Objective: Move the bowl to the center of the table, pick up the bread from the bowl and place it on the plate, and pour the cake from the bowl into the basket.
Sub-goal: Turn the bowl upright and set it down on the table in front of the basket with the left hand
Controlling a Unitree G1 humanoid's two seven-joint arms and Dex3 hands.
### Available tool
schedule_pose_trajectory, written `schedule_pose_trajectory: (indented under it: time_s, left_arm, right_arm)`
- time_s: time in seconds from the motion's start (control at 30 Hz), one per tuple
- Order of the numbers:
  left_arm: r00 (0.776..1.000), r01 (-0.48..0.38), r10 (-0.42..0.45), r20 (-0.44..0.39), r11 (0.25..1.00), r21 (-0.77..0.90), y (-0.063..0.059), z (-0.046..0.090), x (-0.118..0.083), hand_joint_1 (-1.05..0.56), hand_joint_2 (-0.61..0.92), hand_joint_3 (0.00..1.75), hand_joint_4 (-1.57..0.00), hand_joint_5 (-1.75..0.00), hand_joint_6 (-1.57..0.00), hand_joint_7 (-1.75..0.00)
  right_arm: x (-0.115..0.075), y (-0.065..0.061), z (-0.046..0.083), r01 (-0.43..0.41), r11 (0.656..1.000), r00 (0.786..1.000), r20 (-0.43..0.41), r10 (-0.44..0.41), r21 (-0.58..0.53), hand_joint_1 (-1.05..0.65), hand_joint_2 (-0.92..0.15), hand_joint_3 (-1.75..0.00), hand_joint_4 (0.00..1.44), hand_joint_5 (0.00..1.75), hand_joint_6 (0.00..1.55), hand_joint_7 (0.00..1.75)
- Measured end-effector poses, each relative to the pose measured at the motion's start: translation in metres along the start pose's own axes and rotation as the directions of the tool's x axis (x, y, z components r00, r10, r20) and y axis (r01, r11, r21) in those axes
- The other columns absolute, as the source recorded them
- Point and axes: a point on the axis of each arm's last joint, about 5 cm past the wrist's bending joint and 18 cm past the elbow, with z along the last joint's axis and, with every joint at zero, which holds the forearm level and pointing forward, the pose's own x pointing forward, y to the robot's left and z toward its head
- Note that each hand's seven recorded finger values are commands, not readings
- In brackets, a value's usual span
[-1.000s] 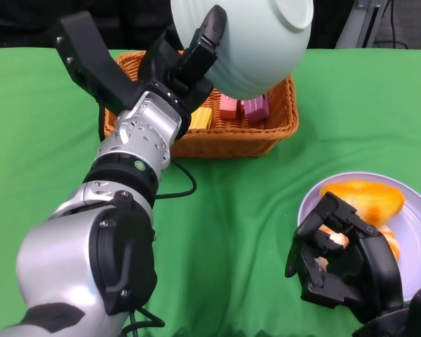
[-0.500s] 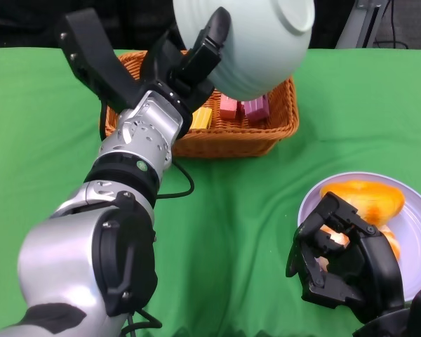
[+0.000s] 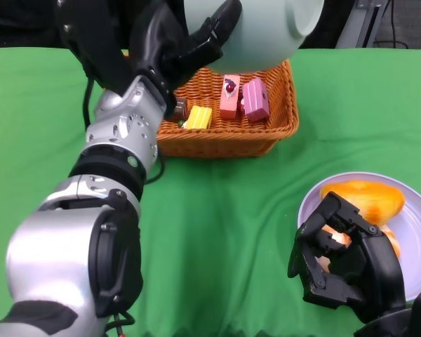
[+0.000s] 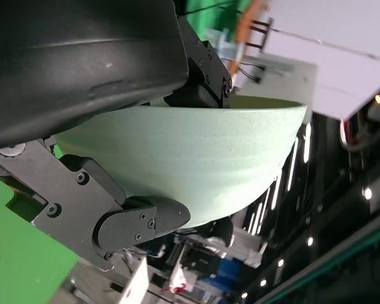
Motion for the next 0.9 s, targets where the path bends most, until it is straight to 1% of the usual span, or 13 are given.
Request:
schedule_pose_trajectory:
  time_s: [0.07,0.17,0.27,0.37,0.43,0.47,0.53,0.6,0.63,0.7,0.77,0.8,0.9]
  left_arm:
    - [0.999,0.028,-0.030,0.030,0.997,0.078,0.003,0.002,-0.002,-0.15,0.53,1.13,-0.71,-1.75,-0.65,-1.59]
    - [0.993,0.080,-0.096,0.065,0.973,0.218,0.008,0.004,-0.008,-0.16,0.51,1.16,-0.69,-1.75,-0.62,-1.59]
    - [0.983,0.098,-0.147,0.109,0.926,0.364,0.012,0.006,-0.014,-0.19,0.59,1.07,-0.71,-1.75,-0.64,-1.57]
    - [0.974,0.103,-0.189,0.129,0.865,0.492,0.018,0.011,-0.020,-0.18,0.65,1.01,-0.74,-1.75,-0.66,-1.52]
    - [0.965,0.101,-0.219,0.145,0.819,0.564,0.022,0.013,-0.025,-0.19,0.72,0.90,-0.74,-1.75,-0.67,-1.48]
    - [0.960,0.097,-0.235,0.151,0.788,0.608,0.024,0.015,-0.028,-0.20,0.77,0.80,-0.74,-1.75,-0.67,-1.47]
    - [0.950,0.091,-0.268,0.159,0.726,0.682,0.029,0.017,-0.034,-0.21,0.83,0.68,-0.75,-1.75,-0.67,-1.44]
    - [0.945,0.080,-0.285,0.164,0.684,0.725,0.033,0.017,-0.040,-0.19,0.86,0.65,-0.75,-1.75,-0.68,-1.41]
    - [0.944,0.074,-0.288,0.163,0.664,0.744,0.036,0.016,-0.044,-0.17,0.86,0.65,-0.75,-1.75,-0.69,-1.42]
    - [0.946,0.064,-0.287,0.152,0.624,0.778,0.042,0.013,-0.052,-0.15,0.85,0.67,-0.75,-1.75,-0.66,-1.51]
    - [0.950,0.053,-0.278,0.139,0.586,0.809,0.047,0.008,-0.060,-0.12,0.80,0.76,-0.76,-1.75,-0.64,-1.57]
    - [0.952,0.048,-0.275,0.135,0.570,0.820,0.049,0.006,-0.064,-0.12,0.79,0.78,-0.76,-1.75,-0.64,-1.57]
    - [0.950,0.028,-0.280,0.136,0.510,0.860,0.053,0.002,-0.073,-0.13,0.77,0.84,-0.77,-1.74,-0.68,-1.45]
  right_arm:
    - [0.000,0.000,0.000,0.000,1.000,1.000,0.001,0.000,0.000,0.01,-0.44,-1.36,0.86,1.75,0.62,1.66]
    - [0.000,0.000,0.000,0.001,1.000,1.000,0.003,-0.001,0.002,0.01,-0.44,-1.36,0.86,1.75,0.61,1.66]
    - [0.000,0.000,0.001,0.005,1.000,1.000,0.007,-0.005,0.010,0.03,-0.46,-1.37,0.86,1.75,0.61,1.66]
    - [0.000,0.000,0.001,0.006,1.000,1.000,0.006,-0.006,0.013,0.04,-0.47,-1.37,0.85,1.75,0.60,1.66]
    - [0.000,-0.001,0.001,0.004,1.000,1.000,0.006,-0.004,0.013,0.05,-0.48,-1.38,0.85,1.75,0.60,1.66]
    - [0.000,-0.001,0.001,0.002,1.000,1.000,0.006,-0.002,0.012,0.05,-0.48,-1.39,0.85,1.75,0.59,1.66]
    - [0.000,-0.003,0.001,0.000,1.000,1.000,0.008,0.000,0.006,0.06,-0.47,-1.39,0.85,1.75,0.59,1.66]
    - [-0.001,-0.005,0.001,0.004,1.000,1.000,0.013,-0.004,-0.001,0.05,-0.47,-1.39,0.84,1.75,0.58,1.66]
    - [0.000,-0.005,0.002,0.005,1.000,1.000,0.014,-0.005,-0.003,0.04,-0.46,-1.39,0.84,1.75,0.58,1.66]
    - [0.000,-0.006,0.002,0.008,1.000,1.000,0.019,-0.008,-0.007,0.02,-0.46,-1.38,0.84,1.75,0.59,1.66]
    - [-0.001,-0.006,0.002,0.011,1.000,1.000,0.024,-0.011,-0.012,0.00,-0.48,-1.38,0.83,1.75,0.59,1.67]
    - [-0.001,-0.007,0.002,0.014,1.000,1.000,0.024,-0.014,-0.014,0.00,-0.48,-1.37,0.83,1.75,0.58,1.67]
    - [-0.001,-0.008,0.001,0.013,1.000,1.000,0.021,-0.013,-0.013,0.00,-0.49,-1.35,0.82,1.75,0.56,1.67]
